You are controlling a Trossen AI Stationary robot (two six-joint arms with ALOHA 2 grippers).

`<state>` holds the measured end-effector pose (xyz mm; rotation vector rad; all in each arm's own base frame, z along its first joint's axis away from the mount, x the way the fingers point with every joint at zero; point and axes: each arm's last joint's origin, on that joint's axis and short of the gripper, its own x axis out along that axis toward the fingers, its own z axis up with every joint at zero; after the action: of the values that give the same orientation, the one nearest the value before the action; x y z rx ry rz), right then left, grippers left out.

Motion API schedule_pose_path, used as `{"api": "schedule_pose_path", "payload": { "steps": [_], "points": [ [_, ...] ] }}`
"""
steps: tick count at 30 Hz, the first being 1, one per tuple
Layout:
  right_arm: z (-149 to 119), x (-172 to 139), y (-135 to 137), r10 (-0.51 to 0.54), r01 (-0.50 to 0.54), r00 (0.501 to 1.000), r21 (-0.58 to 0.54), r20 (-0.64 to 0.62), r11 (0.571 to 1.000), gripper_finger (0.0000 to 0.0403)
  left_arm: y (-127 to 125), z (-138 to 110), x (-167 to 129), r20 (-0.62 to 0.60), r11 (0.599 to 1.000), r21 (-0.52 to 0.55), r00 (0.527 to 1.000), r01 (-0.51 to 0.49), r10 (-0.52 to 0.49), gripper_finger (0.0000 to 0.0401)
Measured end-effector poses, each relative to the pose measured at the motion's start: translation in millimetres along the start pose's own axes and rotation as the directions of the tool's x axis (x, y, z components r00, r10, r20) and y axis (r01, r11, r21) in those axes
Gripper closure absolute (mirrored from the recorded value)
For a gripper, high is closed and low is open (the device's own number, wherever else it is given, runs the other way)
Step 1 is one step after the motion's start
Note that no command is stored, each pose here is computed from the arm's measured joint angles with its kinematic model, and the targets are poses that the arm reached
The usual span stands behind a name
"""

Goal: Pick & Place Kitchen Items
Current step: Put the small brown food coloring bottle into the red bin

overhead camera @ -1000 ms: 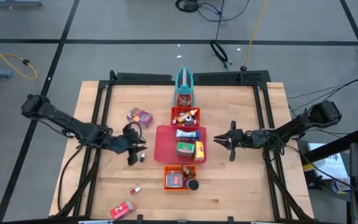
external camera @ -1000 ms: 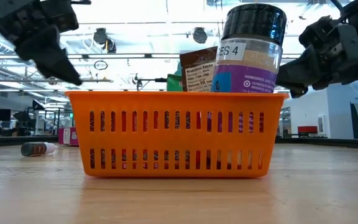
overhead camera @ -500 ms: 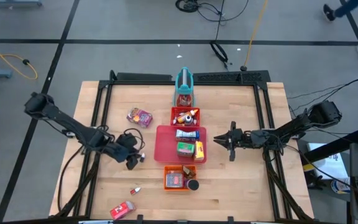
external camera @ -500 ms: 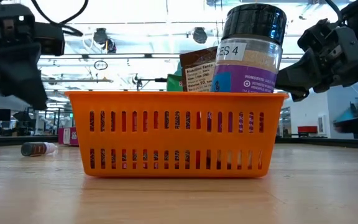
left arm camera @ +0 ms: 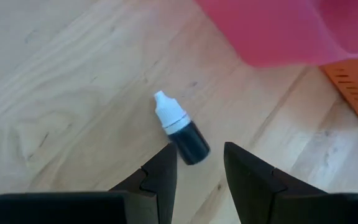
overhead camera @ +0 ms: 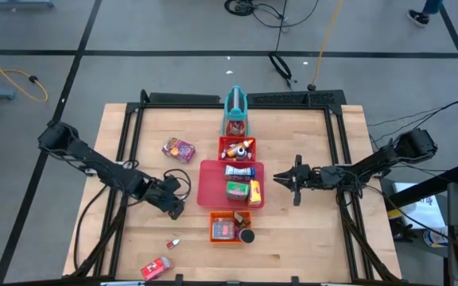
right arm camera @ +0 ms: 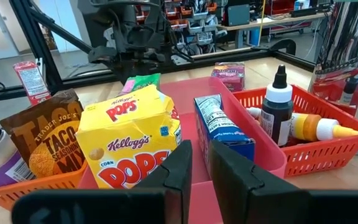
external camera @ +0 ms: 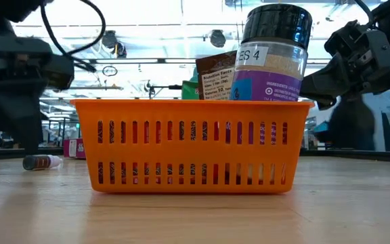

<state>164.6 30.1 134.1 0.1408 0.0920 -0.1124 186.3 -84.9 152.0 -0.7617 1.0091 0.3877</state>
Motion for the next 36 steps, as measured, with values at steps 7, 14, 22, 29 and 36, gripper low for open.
{"api": "schedule_pose_path", "payload": {
  "steps": [7, 14, 22, 29, 36],
  "points": [
    [-0.5, 0.0, -0.1, -0.001, 0.001, 1.0, -0.002, -0.005, 1.0, 0.0355, 2.6, 4.2, 9.5, -0.025, 0.998, -0.051, 0.999, -0.029, 0.028, 0.0267],
    [-0.7, -0.1, -0.2, -0.001, 0.001, 1.0, -0.002, -0.007, 1.0, 0.0355, 6.5, 7.8, 19.2, -0.044, 0.995, -0.075, 0.997, -0.07, 0.067, 0.0267],
    [-0.9, -0.2, -0.2, -0.001, 0.001, 1.0, -0.003, -0.008, 1.0, 0.0355, 11.0, 10.2, 32.3, -0.077, 0.987, -0.082, 0.989, -0.136, 0.13, 0.0273],
    [-0.9, -0.1, -0.3, -0.002, 0.002, 1.0, -0.003, -0.008, 1.0, 0.0355, 10.5, 9.7, 30.0, -0.078, 0.988, -0.051, 0.987, -0.147, 0.143, 0.0374],
    [-0.9, -0.1, -0.3, -0.002, 0.002, 1.0, -0.003, -0.008, 1.0, 0.0355, 9.7, 10.3, 24.9, -0.063, 0.991, -0.057, 0.991, -0.125, 0.121, 0.0362]
  ]
}}
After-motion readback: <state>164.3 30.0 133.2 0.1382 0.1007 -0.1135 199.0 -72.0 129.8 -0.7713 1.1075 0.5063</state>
